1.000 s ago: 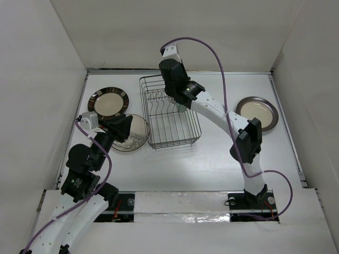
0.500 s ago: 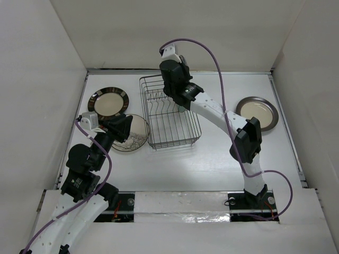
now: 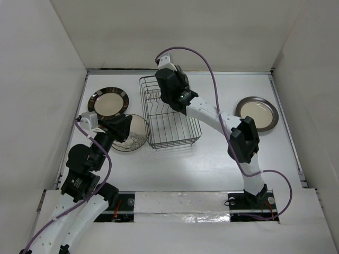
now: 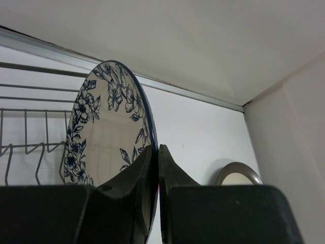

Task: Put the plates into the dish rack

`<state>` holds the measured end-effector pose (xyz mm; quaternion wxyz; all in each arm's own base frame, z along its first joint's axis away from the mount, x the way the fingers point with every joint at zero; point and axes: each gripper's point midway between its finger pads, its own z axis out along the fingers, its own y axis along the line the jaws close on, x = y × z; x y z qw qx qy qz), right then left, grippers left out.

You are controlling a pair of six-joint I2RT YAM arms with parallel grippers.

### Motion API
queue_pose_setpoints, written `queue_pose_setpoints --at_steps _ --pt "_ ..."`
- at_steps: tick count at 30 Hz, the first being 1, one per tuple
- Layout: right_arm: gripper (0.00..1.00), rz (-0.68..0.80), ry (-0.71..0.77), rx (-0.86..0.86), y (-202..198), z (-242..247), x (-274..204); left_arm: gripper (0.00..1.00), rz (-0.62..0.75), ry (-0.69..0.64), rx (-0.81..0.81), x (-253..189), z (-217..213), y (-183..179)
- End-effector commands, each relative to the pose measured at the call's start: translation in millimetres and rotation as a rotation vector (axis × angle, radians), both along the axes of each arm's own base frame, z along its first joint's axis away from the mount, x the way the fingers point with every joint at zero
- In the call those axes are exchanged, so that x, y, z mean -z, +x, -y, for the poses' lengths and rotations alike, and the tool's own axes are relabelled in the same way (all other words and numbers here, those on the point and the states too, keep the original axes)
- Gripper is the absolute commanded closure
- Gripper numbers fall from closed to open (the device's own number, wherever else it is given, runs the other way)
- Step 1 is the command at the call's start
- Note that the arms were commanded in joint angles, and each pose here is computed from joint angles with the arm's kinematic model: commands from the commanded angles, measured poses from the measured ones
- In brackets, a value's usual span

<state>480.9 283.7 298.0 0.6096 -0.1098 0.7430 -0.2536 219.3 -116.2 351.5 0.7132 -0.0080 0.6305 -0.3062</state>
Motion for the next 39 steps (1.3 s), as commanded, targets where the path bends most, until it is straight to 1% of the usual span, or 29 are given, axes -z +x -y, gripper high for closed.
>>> queue_pose_setpoints --at_steps 1,2,7,11,12,13,15,16,17,18,19,20,21,23,24,25,26,28,29,30,31,32,33,34,35,36,37,38,39 --pt "1.00 0.086 0.144 -0.003 -2 -12 -17 0.68 0.056 -0.027 -0.011 -21 -4 -4" --pt "1.00 0.077 0.148 -0.008 -2 -14 -11 0.68 0.059 -0.031 -0.017 -22 -5 -3" --pt "1.00 0.041 0.185 -0.018 -2 -19 17 0.84 0.018 -0.017 -0.038 -13 -5 5" --pt "1.00 0.039 0.222 -0.031 -5 -20 23 0.94 -0.011 -0.019 -0.067 -7 -7 13" --pt "1.00 0.047 0.238 -0.030 -6 -19 18 0.99 -0.025 -0.017 -0.077 -4 -8 16" --pt "0.98 0.045 0.255 -0.028 -7 -19 21 1.00 -0.039 -0.015 -0.081 -2 -7 18" --pt "0.87 0.055 0.297 -0.051 -11 -19 11 1.00 -0.069 -0.010 -0.101 4 -8 25" --pt "0.77 0.065 0.324 -0.062 -12 -20 8 1.00 -0.081 -0.025 -0.112 5 -8 27" --pt "0.60 0.062 0.333 -0.083 -14 -21 8 1.00 -0.102 -0.030 -0.131 8 -10 31" --pt "0.45 0.071 0.364 -0.105 -17 -22 -1 0.99 -0.118 -0.042 -0.158 8 -12 36" --pt "0.45 0.082 0.382 -0.105 -19 -20 -8 0.94 -0.119 -0.045 -0.173 7 -15 36" --pt "0.35 0.072 0.395 -0.131 -21 -23 -8 0.89 -0.148 -0.040 -0.182 13 -14 41" --pt "0.32 0.068 0.413 -0.159 -27 -28 -11 0.78 -0.162 -0.041 -0.202 15 -16 44" --pt "0.23 0.081 0.494 -0.230 -37 -31 -33 0.67 -0.192 -0.042 -0.217 18 -15 51" --pt "0.22 0.072 0.504 -0.249 -42 -31 -31 0.57 -0.200 -0.044 -0.224 20 -15 54" --pt "0.21 0.073 0.523 -0.271 -46 -31 -35 0.54 -0.202 -0.049 -0.238 18 -18 58" --pt "0.17 0.114 0.584 -0.327 -56 -29 -63 0.53 -0.234 -0.037 -0.238 27 -16 66" --pt "0.16 0.110 0.625 -0.389 -72 -31 -63 0.52 -0.269 -0.059 -0.192 32 -9 73" --pt "0.15 0.128 0.670 -0.450 -86 -28 -83 0.52 -0.294 -0.073 -0.211 39 -16 87" --pt "0.15 0.130 0.690 -0.472 -94 -25 -85 0.52 -0.319 -0.108 -0.159 42 -9 90" --pt "0.16 0.108 0.717 -0.484 -101 -24 -73 0.53 -0.333 -0.128 -0.156 44 -11 97" --pt "0.34 0.096 0.742 -0.529 -110 -26 -72 0.55 -0.365 -0.145 -0.166 53 -19 110" --pt "0.53 0.121 0.789 -0.562 -124 -17 -88 0.67 -0.388 -0.158 -0.134 58 -17 114" --pt "0.98 0.081 0.821 -0.587 -133 -18 -67 0.77 -0.442 -0.193 -0.145 71 -20 124" --pt "1.00 0.072 0.847 -0.613 -143 -18 -63 0.90 -0.465 -0.217 -0.152 76 -25 130" --pt "1.00 0.094 0.885 -0.646 -157 -10 -73 1.00 -0.484 -0.245 -0.163 82 -36 135" --pt "1.00 0.104 0.911 -0.674 -164 -8 -73 1.00 -0.505 -0.287 -0.171 87 -41 139" --pt "1.00 0.062 0.915 -0.682 -171 -8 -49 1.00 -0.519 -0.303 -0.185 97 -47 143" --pt "1.00 0.063 0.925 -0.685 -175 -4 -46 1.00 -0.520 -0.317 -0.252 102 -64 148"
